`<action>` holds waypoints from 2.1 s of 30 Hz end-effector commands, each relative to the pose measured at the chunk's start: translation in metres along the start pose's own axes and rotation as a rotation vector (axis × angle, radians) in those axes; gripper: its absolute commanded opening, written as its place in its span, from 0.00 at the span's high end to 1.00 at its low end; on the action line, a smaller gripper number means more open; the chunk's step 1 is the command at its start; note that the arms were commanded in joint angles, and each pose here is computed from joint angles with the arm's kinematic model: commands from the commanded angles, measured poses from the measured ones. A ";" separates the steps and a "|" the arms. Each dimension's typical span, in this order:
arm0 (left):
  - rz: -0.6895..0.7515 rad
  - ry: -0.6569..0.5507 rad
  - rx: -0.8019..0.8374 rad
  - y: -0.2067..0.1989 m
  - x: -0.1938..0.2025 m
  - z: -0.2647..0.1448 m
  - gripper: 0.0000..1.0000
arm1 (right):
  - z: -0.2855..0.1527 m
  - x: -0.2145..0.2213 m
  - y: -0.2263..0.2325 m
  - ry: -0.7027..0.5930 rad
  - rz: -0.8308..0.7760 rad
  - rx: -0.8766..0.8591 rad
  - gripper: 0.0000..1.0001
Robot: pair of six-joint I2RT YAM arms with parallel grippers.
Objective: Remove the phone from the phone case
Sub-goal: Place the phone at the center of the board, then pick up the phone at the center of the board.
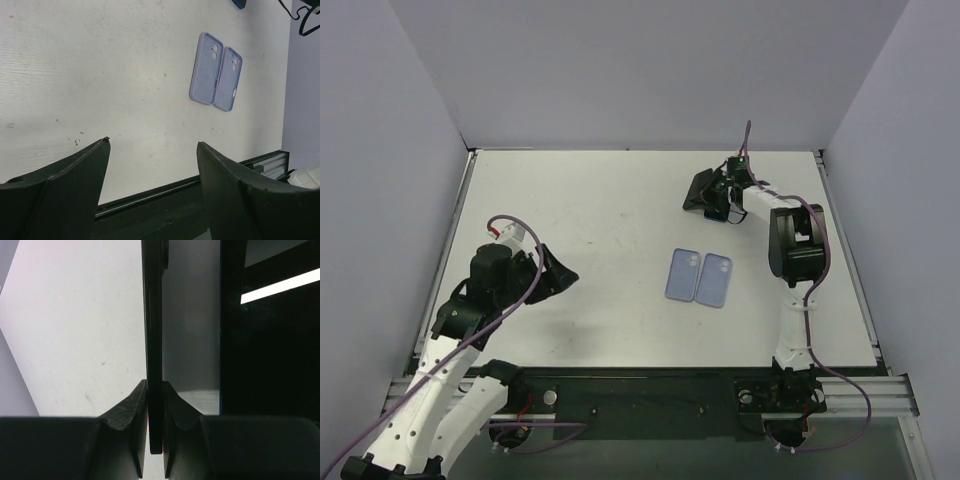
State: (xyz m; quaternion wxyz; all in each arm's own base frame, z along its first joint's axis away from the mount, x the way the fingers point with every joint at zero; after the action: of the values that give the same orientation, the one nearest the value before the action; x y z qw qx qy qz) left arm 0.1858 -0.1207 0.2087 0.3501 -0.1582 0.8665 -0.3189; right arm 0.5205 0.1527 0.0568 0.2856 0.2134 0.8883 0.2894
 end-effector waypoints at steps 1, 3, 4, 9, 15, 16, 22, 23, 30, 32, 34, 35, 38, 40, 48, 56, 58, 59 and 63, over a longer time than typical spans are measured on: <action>0.028 -0.096 0.013 -0.014 -0.023 -0.021 0.20 | 0.000 0.000 0.016 0.055 -0.038 -0.072 0.90; 0.027 -0.107 0.012 -0.017 -0.027 -0.024 0.20 | 0.005 0.002 0.015 0.064 -0.026 -0.072 0.89; 0.026 -0.107 0.010 -0.017 -0.027 -0.024 0.20 | 0.005 0.003 0.013 0.067 -0.023 -0.068 0.89; 0.006 -0.108 0.022 -0.025 -0.037 -0.023 0.14 | -0.002 0.001 0.005 0.037 -0.026 -0.004 0.77; -0.019 -0.175 0.011 -0.032 -0.065 -0.027 0.11 | -0.007 0.002 -0.013 0.051 -0.060 0.097 0.70; -0.019 -0.187 0.002 -0.031 -0.069 -0.029 0.10 | -0.009 0.002 -0.014 0.055 -0.064 0.109 0.69; -0.064 -0.234 -0.132 -0.003 -0.082 -0.028 0.06 | -0.027 -0.008 -0.014 0.046 -0.147 0.178 0.60; -0.078 -0.240 -0.148 0.002 -0.083 -0.028 0.06 | -0.029 -0.012 -0.012 0.040 -0.168 0.181 0.59; -0.127 -0.250 -0.182 0.021 -0.085 -0.023 0.05 | -0.046 -0.018 -0.008 0.041 -0.255 0.232 0.43; -0.125 -0.257 -0.179 0.022 -0.087 -0.020 0.05 | -0.056 -0.022 0.000 0.025 -0.279 0.219 0.42; -0.118 -0.259 -0.191 0.026 -0.089 -0.016 0.05 | -0.066 -0.023 0.011 0.020 -0.294 0.190 0.41; -0.105 -0.261 -0.198 0.028 -0.090 -0.014 0.03 | -0.075 -0.025 0.021 0.009 -0.301 0.167 0.41; -0.079 -0.264 -0.295 0.049 -0.097 -0.001 0.03 | -0.100 -0.015 0.041 -0.005 -0.308 0.105 0.40; -0.067 -0.262 -0.376 0.068 -0.108 0.004 0.03 | -0.121 -0.003 0.056 -0.018 -0.309 0.067 0.38; -0.097 -0.145 -0.587 0.150 -0.140 0.025 0.03 | -0.193 0.107 0.112 0.018 -0.383 -0.237 0.32; -0.008 0.002 -0.710 0.208 -0.153 0.060 0.03 | -0.238 0.183 0.135 0.068 -0.458 -0.494 0.31; 0.019 0.030 -0.746 0.216 -0.156 0.063 0.03 | -0.246 0.196 0.134 0.081 -0.484 -0.509 0.31; 0.006 0.063 -0.771 0.226 -0.153 0.066 0.03 | -0.250 0.201 0.134 0.084 -0.484 -0.528 0.31; 0.006 0.144 -0.813 0.243 -0.150 0.076 0.03 | -0.257 0.215 0.133 0.109 -0.479 -0.595 0.31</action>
State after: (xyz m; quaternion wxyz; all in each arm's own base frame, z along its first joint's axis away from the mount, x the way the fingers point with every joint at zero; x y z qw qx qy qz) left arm 0.3191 0.0864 0.0805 0.1988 -0.2850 0.9375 0.0172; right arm 0.2338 0.2601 0.2049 0.3163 -0.0898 0.8462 0.4194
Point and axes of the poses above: each gripper's point midway between its finger pads, its own z axis out along the fingers, its own y axis along the line the jaws close on, x = y × z, the point moved 3 cm from there along -z, back along the fingers, and after that the axes turned 4 degrees about -z, right-handed, at the moved point
